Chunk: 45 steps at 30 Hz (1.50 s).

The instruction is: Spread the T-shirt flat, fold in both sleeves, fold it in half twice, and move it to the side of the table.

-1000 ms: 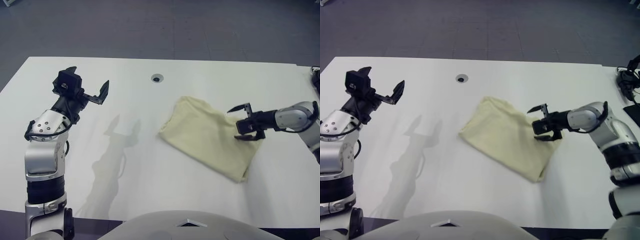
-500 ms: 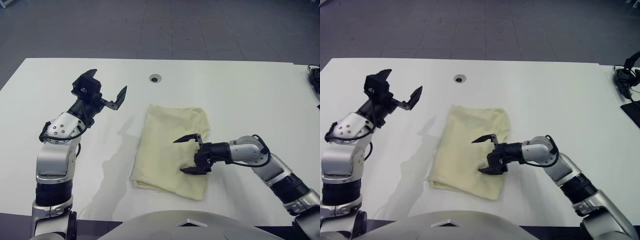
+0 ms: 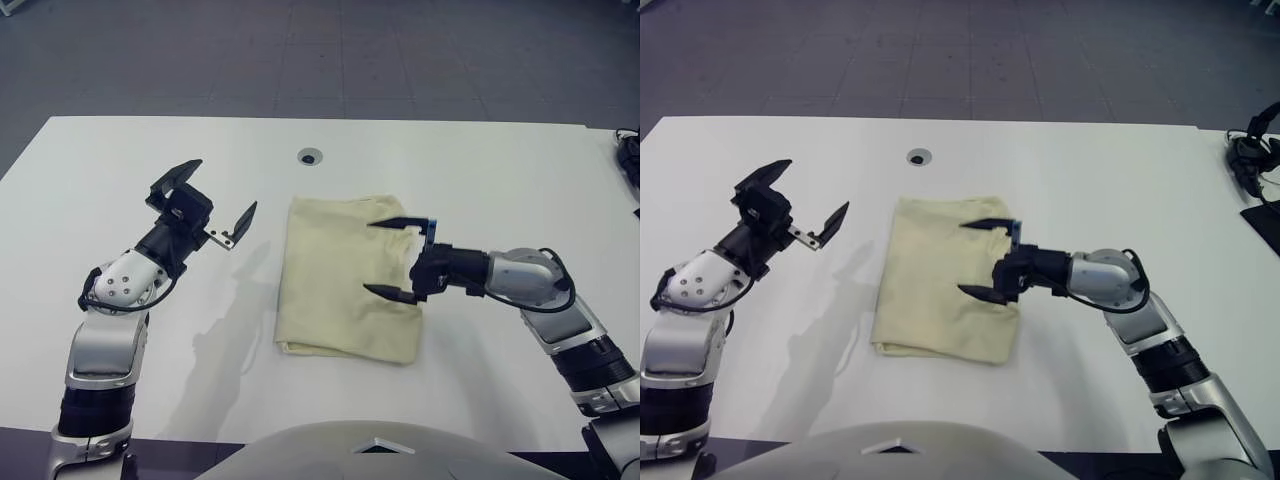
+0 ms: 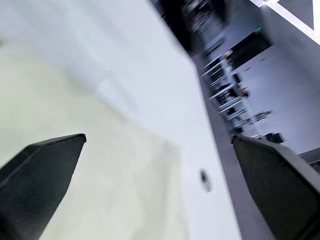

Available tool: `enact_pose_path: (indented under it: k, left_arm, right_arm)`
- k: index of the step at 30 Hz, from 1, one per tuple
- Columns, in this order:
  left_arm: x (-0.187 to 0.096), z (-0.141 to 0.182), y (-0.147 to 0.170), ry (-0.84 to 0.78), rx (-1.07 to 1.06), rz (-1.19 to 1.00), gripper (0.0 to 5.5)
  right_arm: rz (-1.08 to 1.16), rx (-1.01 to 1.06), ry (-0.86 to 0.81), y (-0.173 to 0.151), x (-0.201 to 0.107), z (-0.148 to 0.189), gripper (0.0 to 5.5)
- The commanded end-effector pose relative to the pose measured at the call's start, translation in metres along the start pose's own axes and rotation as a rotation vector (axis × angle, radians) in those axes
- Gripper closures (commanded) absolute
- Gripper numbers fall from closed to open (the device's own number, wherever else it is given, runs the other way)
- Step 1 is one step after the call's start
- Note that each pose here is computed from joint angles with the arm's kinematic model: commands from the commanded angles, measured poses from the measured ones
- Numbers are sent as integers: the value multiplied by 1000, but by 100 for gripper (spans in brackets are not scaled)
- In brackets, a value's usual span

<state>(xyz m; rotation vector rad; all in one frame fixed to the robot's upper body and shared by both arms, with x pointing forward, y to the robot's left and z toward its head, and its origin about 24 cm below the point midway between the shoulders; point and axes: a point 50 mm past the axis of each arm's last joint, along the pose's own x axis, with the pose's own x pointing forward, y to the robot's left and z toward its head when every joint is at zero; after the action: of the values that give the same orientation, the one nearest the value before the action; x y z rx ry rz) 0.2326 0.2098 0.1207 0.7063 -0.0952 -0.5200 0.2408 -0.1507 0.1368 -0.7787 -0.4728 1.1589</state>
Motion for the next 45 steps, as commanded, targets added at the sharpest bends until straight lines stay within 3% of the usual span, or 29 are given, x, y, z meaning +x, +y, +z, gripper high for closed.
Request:
enact_pose_path:
  k: [1, 6, 11, 19, 26, 37, 45]
  left_arm:
    - [-15, -13, -32, 2, 205, -204, 12]
    - [-48, -24, -61, -9, 432, -473, 12]
    - [-71, -25, -81, -40, 540, -655, 12]
    - [-53, -24, -106, -161, 605, -741, 12]
    - [-58, -34, -116, -156, 581, -832, 134]
    - [-64, -29, -121, -170, 536, -867, 360]
    - [-73, -15, -126, -118, 268, -913, 499]
  right_arm:
    - [-90, 6, -7, -9, -14, 5, 10]
    - [45, 110, 169, 33, -70, -8, 10]
    - [268, 53, 313, 62, -117, -10, 10]
    - [470, -27, 298, 97, -113, -19, 10]
    - [515, -134, 264, 103, -98, -29, 105]
    - [577, -154, 212, 117, -85, -37, 313]
    - [584, -50, 149, 125, -79, -28, 448]
